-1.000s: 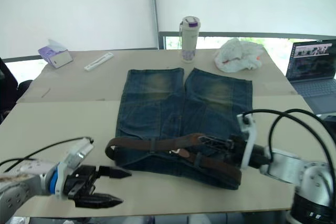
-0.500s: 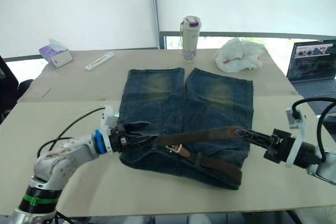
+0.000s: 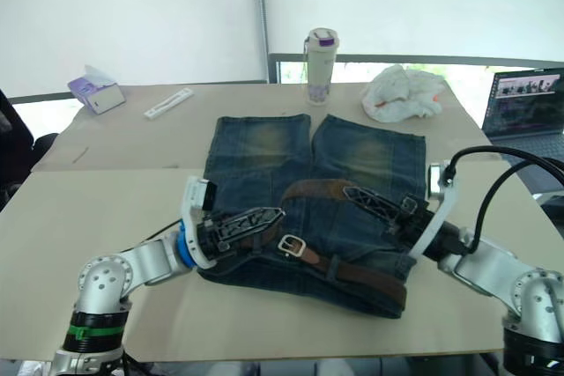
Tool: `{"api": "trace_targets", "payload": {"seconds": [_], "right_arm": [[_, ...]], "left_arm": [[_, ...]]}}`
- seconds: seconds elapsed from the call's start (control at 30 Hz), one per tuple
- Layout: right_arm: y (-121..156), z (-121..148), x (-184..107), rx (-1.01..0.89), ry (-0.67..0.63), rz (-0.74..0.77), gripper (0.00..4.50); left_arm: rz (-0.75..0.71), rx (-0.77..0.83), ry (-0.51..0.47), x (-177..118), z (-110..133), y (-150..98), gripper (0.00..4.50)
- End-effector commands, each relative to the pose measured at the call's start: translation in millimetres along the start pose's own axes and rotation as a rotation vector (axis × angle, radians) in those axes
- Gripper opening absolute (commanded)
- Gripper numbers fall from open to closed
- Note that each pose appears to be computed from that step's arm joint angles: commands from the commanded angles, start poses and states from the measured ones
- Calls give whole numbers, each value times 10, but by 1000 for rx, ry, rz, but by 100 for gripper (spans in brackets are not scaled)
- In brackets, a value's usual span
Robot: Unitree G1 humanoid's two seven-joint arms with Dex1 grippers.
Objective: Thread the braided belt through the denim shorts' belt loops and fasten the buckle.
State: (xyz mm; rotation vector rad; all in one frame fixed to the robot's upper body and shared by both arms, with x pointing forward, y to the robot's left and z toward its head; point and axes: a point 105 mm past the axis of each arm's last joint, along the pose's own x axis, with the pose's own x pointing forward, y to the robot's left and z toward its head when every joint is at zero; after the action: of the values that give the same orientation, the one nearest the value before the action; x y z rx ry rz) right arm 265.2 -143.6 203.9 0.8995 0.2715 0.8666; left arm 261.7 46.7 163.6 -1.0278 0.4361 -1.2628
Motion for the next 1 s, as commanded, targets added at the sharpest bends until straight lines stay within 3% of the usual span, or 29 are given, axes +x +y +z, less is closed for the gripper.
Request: {"api": "trace_targets", "payload": {"seconds": [0.03, 0.13, 0.4, 0.6, 0.77, 0.87, 1.0], "right_arm": [[218, -69, 100, -6, 2, 57, 0], [211, -118, 142, 1, 1, 27, 0], [100, -164, 127, 18, -13, -33, 0], [161, -292, 113, -1, 56, 9, 0], [173, -337, 132, -11, 76, 11, 0], [178, -355, 135, -21, 87, 12, 0], [175, -348, 139, -21, 82, 8, 0]], "left_arm": [[-49, -56, -68, 142, 132, -87, 446], [-104, -113, -103, 192, 140, -208, 446], [-63, -175, -236, 61, 231, -239, 446], [42, -184, -201, -35, 195, -79, 446], [29, -187, -176, 28, 188, -75, 446], [29, -190, -163, 31, 165, -66, 360], [20, -168, -150, 41, 193, -74, 179]]}}
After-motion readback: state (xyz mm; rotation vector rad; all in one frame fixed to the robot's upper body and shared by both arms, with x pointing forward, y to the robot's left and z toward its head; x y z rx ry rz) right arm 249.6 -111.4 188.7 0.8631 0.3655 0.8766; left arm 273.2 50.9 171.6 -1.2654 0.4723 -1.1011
